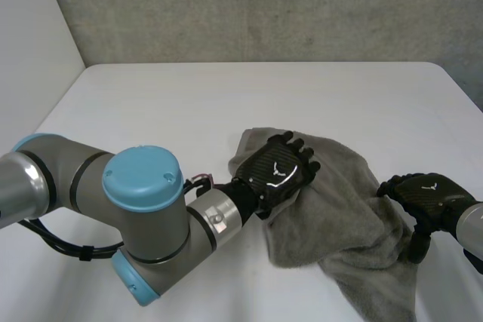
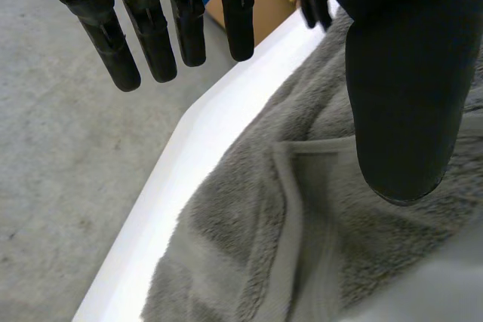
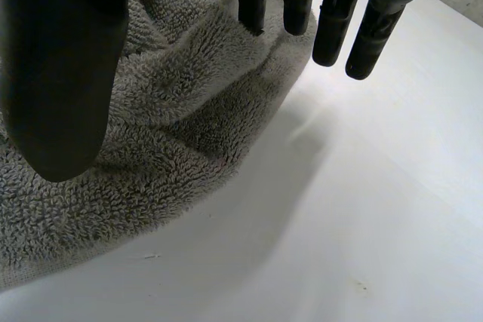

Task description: Fold the towel.

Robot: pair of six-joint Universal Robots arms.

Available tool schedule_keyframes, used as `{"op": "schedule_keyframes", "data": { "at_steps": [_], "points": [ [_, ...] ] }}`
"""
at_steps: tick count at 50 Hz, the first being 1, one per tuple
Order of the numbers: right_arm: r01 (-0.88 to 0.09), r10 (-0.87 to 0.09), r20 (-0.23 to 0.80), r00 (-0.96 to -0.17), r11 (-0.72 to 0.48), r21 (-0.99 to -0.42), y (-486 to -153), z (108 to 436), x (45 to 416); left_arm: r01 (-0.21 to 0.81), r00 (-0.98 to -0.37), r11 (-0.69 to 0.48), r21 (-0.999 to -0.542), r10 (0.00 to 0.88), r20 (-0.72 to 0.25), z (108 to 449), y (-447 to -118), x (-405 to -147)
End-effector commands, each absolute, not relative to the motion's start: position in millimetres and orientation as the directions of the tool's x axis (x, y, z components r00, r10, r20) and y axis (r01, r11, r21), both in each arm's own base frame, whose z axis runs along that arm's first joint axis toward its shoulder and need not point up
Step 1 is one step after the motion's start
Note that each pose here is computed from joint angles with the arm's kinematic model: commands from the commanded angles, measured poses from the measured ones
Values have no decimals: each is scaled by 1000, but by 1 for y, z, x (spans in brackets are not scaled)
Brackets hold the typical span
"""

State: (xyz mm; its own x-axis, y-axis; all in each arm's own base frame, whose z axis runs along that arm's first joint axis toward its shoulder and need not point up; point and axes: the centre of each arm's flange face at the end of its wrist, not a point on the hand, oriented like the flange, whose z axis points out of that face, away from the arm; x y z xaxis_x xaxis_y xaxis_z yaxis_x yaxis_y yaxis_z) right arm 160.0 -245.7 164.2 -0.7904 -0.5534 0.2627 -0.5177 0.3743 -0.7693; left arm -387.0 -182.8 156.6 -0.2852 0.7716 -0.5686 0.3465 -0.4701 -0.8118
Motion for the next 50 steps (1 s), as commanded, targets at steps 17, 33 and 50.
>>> {"op": "schedule_keyframes", "data": {
  "at_steps": [17, 33, 50],
  "points": [
    [-516, -547, 267, -793, 372, -771, -247, 162, 158, 362, -182, -472, -804, 810, -558, 113, -186, -391],
    [-519, -544, 268, -795, 380, -766, -247, 161, 158, 392, -160, -506, -768, 785, -598, 107, -189, -386],
    [-525, -533, 276, -800, 400, -751, -251, 171, 157, 500, -519, -339, -797, 619, -589, 171, -250, -324]
  ]
}}
